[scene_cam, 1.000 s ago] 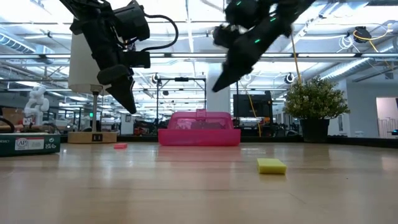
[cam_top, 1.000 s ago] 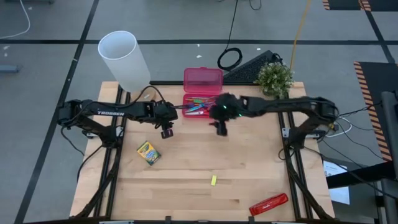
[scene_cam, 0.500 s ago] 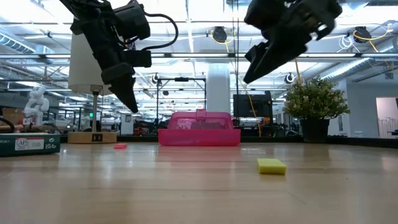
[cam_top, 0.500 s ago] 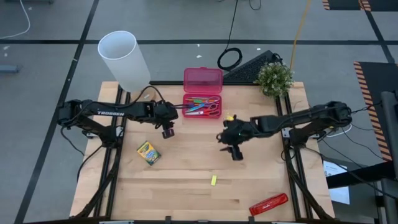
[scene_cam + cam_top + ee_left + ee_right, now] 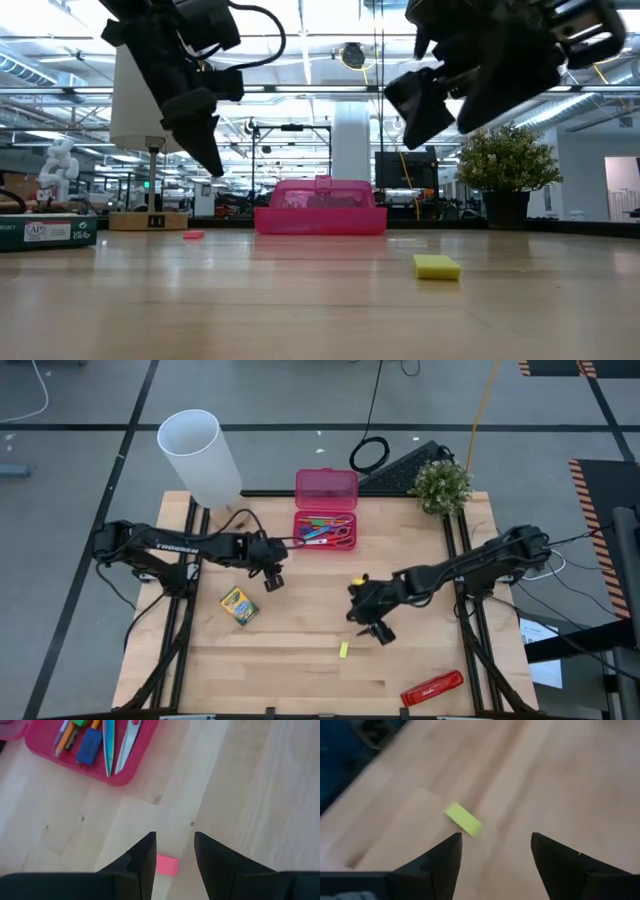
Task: Pack school essentials
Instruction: Put the yellow eraser into the red supply box
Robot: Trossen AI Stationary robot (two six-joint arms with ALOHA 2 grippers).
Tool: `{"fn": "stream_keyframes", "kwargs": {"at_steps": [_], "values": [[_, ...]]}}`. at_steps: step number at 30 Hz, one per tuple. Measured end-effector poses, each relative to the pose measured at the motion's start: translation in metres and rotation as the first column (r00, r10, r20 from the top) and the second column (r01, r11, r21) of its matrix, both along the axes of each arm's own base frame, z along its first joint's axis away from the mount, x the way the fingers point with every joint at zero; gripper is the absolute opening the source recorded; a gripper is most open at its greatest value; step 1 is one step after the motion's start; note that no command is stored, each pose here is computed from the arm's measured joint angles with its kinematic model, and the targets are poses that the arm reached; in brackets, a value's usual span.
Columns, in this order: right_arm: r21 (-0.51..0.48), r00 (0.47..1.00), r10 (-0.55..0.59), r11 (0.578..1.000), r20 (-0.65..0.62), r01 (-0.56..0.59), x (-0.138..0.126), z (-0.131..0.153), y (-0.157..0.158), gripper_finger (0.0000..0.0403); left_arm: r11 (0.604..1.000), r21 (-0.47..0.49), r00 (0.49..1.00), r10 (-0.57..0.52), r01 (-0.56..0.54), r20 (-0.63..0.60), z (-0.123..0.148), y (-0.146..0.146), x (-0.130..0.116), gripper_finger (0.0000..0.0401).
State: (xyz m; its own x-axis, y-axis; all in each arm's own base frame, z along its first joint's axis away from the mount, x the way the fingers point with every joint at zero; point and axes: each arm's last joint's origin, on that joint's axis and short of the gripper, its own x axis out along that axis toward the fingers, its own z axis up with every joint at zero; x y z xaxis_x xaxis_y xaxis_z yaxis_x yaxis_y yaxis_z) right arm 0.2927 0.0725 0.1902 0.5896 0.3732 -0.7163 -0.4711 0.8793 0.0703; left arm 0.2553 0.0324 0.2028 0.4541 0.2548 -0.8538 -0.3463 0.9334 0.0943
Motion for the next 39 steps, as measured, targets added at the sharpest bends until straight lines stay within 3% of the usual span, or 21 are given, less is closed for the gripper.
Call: {"fn": "stream_keyframes", "kwargs": {"at_steps": [9, 17, 28, 39], "values": [[0.045, 0.971, 0.234, 0.971, 0.043, -0.236, 0.018, -0.034, 0.014, 0.0235, 0.998, 0.033, 0.996, 0.052, -0.055, 0.070, 0.003, -0.023, 0.005, 0.0136], [-0.024, 0.945, 0.323, 0.946, 0.049, -0.322, 0.036, -0.060, 0.018, 0.0235, 0.990, 0.047, 0.982, 0.123, -0.131, 0.141, 0.005, -0.036, 0.007, 0.0136], [-0.010, 0.894, 0.442, 0.897, 0.070, -0.442, 0.050, -0.086, 0.022, 0.0235, 0.986, 0.051, 0.974, 0.145, -0.156, 0.174, 0.006, -0.047, 0.007, 0.0136], [-0.049, 0.869, 0.489, 0.873, 0.082, -0.486, 0.049, -0.090, 0.022, 0.0165, 0.983, 0.041, 0.963, 0.169, -0.181, 0.209, 0.007, -0.048, 0.009, 0.0136]]}}
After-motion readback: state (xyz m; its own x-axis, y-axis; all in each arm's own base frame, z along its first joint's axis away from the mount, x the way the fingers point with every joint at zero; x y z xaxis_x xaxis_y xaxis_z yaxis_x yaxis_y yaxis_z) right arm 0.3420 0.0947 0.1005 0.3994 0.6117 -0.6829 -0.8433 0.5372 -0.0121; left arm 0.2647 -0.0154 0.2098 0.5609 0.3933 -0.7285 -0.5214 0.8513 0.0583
